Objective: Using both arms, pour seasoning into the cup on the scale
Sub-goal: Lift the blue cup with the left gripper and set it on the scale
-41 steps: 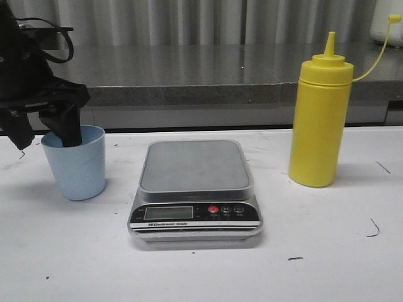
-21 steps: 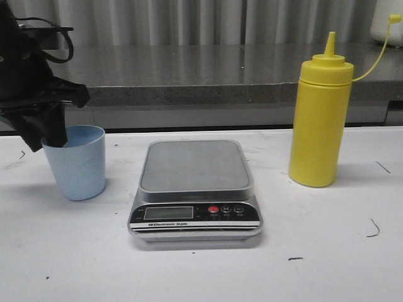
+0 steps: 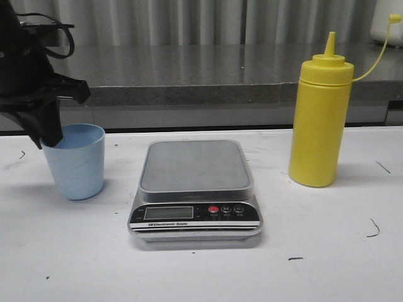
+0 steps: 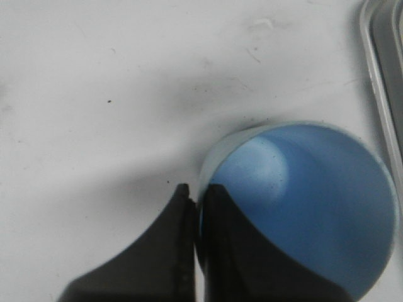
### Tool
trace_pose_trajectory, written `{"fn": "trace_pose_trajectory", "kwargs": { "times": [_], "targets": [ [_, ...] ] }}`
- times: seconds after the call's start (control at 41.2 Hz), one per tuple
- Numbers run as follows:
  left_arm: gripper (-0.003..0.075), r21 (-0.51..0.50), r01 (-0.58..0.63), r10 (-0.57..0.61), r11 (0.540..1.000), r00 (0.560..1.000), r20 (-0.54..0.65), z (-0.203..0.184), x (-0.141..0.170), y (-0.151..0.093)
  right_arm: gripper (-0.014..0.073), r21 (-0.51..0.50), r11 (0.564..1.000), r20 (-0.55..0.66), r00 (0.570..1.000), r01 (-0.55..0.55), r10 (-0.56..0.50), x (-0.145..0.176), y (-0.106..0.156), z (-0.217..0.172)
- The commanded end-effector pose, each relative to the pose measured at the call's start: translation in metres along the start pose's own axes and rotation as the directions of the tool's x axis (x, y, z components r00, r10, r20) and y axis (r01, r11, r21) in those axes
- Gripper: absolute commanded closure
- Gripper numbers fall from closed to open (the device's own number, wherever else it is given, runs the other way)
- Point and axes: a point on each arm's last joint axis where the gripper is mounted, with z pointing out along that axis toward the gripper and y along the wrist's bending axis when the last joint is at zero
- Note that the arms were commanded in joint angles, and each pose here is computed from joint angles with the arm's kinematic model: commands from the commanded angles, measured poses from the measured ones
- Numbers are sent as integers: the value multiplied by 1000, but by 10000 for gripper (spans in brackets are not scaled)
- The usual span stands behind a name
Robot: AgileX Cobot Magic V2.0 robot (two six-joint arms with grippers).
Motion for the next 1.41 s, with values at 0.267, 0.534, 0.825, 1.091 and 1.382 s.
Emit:
{"fn": "trace_pose_trajectory", "kwargs": {
  "times": [0.267,0.534,0.825,1.091,1.382],
  "targets": [
    [740,57,-122,104,991,965,242,-102,-41,-50,120,9,1000,83,997,6,-7,-14,-1,-5],
    [740,110,-202,162,973,941,297,-104,-61,-99,120,9,1000,83,997,6,-7,-14,-1,-5],
    [740,146,-241,207,959,954,214,-68,-70,-130,120,9,1000,83,997,6,-7,-14,-1,-5],
    [740,151,-237,210,960,962,175,-48,-71,-133,120,9,1000,83,997,6,-7,-14,-1,-5],
    [654,149,-234,214,961,967,139,-33,-70,-133,120,9,1000,83,997,6,-7,-14,-1,-5]
  ]
}}
